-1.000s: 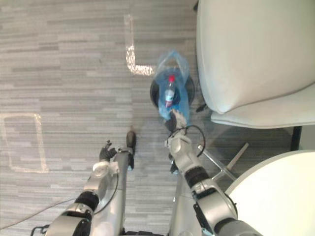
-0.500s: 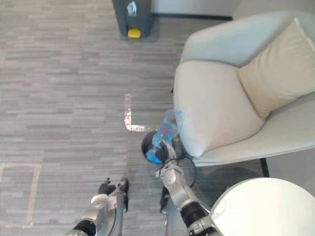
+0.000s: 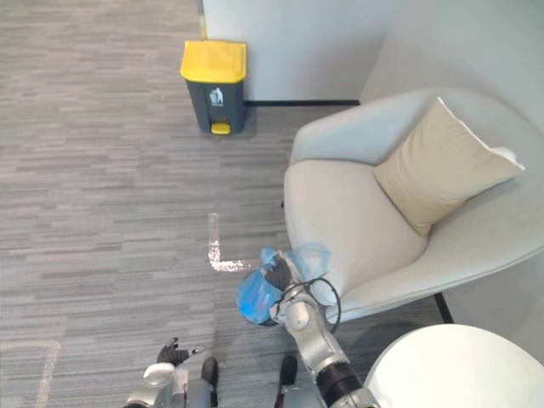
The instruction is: Gather rubbish on tea table into small bin, then transfer packed bag to large trash can.
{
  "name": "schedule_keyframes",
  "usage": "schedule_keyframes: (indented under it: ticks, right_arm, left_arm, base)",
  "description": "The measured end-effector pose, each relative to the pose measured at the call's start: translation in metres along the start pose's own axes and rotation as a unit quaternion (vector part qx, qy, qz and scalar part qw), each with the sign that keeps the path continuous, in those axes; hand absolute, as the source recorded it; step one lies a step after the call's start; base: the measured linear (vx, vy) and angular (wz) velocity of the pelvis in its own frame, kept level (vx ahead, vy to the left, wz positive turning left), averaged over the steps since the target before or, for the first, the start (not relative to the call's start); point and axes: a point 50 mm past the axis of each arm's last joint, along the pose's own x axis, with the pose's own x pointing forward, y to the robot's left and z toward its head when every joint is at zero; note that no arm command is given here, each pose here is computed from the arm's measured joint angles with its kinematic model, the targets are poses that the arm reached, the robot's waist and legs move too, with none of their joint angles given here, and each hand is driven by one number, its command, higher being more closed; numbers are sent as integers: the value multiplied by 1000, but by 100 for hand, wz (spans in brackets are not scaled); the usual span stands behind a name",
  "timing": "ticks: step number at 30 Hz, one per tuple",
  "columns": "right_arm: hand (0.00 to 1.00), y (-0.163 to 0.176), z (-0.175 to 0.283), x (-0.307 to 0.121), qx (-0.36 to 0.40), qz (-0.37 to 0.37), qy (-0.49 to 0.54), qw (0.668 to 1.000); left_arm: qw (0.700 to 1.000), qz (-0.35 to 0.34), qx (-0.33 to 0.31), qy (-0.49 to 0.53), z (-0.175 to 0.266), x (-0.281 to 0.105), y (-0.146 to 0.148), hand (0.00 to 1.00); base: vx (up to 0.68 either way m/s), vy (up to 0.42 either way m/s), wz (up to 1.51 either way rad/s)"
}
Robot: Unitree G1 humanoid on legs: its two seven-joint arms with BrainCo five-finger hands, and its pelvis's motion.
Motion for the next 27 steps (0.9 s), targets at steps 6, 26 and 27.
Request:
schedule_keyframes:
  ticks: [6, 26, 27]
  right_arm:
    - [100, -5, 7, 0, 8, 14, -25, 1000]
    - [100, -28, 50, 10, 34, 54, -123, 990]
    - [100, -27, 52, 11, 37, 58, -127, 990]
  left_arm:
    - [992, -21, -2, -124, 47, -12, -7, 0]
    - [896, -85, 81, -429, 166, -73, -13, 0]
    - [892, -85, 92, -435, 169, -74, -12, 0]
  base:
    - [-52, 7, -13]
    - [-9, 3, -4]
    - [-12, -1, -8]
